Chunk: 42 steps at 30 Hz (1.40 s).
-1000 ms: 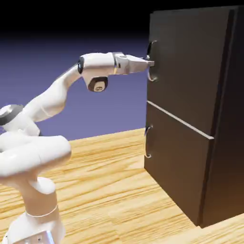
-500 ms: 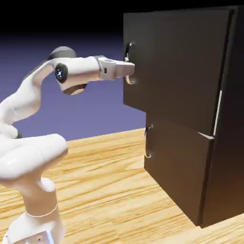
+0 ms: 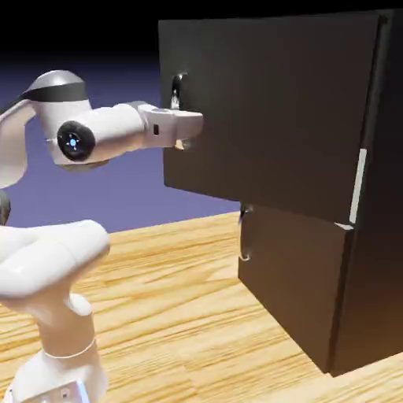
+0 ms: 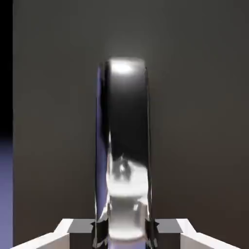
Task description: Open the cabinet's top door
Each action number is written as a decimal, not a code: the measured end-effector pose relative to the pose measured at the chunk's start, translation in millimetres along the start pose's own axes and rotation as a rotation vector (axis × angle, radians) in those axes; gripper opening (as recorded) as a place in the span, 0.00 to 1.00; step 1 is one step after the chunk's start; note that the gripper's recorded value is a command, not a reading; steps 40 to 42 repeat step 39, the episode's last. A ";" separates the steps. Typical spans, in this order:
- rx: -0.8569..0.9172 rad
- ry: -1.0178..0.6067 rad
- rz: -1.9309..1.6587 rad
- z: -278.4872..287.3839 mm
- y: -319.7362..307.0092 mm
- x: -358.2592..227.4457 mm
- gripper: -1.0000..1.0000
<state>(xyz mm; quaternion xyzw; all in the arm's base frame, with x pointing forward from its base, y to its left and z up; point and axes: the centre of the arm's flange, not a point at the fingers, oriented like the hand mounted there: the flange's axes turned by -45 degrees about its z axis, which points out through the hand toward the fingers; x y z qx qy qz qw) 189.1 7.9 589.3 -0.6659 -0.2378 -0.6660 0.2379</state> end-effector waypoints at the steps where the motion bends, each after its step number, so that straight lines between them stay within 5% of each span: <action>1: 0.018 0.000 0.000 -6.8 2.7 0.0 0.00; 27: 0.599 0.000 0.000 -189.2 148.5 0.1 0.00; 42: 0.840 0.000 0.000 -234.9 235.2 0.1 0.00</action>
